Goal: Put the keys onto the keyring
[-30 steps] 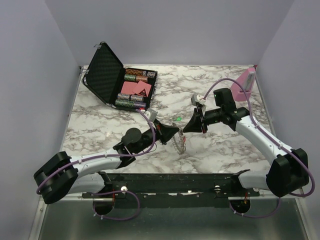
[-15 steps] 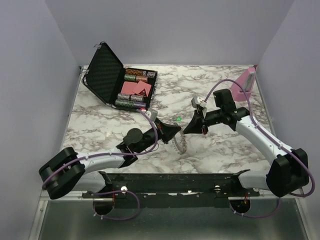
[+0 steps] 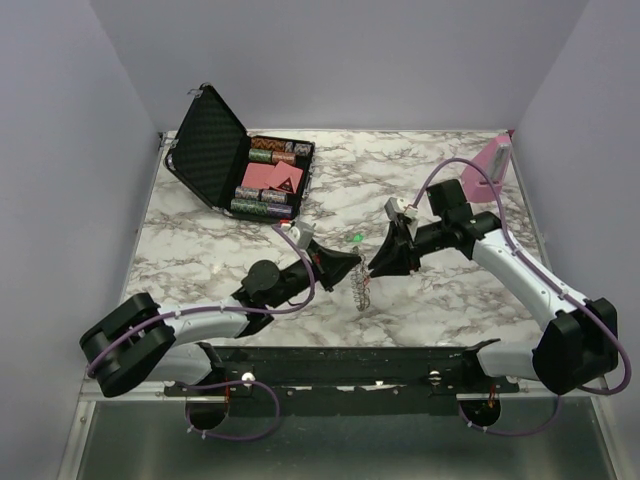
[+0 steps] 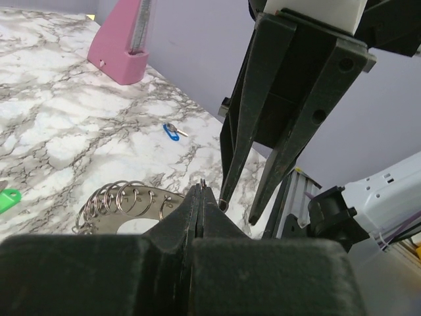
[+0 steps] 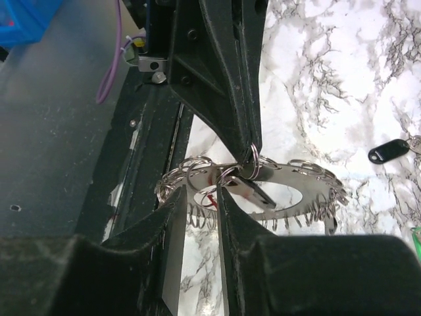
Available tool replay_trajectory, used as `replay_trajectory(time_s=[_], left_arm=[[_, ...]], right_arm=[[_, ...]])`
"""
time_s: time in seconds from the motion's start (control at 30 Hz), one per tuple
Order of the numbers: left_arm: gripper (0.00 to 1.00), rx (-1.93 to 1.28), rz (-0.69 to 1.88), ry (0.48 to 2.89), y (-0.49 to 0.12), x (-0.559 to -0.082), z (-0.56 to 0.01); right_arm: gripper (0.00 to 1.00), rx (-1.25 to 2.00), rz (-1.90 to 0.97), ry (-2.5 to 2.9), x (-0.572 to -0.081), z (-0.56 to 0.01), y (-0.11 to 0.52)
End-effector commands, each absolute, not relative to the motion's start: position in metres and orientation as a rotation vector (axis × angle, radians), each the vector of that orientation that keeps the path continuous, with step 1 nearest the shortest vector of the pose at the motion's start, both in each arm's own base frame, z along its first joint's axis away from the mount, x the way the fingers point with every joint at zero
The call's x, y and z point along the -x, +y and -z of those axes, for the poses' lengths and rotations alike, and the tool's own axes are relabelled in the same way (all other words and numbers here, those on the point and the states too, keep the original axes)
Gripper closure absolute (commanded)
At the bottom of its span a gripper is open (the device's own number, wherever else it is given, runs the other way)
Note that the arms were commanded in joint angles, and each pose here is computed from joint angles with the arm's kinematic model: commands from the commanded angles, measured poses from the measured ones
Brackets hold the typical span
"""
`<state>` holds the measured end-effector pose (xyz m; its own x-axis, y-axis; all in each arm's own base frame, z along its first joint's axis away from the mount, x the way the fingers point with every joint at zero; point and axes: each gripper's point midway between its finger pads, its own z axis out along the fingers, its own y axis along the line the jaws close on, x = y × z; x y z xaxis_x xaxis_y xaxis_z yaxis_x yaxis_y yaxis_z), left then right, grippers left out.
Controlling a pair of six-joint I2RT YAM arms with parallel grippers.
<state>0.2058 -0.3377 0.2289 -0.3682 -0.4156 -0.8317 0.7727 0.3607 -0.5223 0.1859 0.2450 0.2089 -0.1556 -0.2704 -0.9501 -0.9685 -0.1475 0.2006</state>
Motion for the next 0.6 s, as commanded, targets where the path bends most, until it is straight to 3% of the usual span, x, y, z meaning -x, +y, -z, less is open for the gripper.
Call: replay_trajectory(time_s=[0.0,0.27,0.57], left_arm=[[1.00,-0.441,1.318,1.309,-0.330,-0.192,-0.255],[1.00,-0.670,1.333,1.190,-0.333,-0.165,-0.257],[1.00,-0.717,1.394,1.110,-0.342,-0.157,-0.268]], right_arm=[[0.66,1.441,-1.368,1.391,-0.179,-0.230,0.239],[0.65,1.379,-1.402,1.429,-0.186,-0.229,0.239],[0.66,1.331,-1.435,1.461,-0.190,-0.227,0.242]])
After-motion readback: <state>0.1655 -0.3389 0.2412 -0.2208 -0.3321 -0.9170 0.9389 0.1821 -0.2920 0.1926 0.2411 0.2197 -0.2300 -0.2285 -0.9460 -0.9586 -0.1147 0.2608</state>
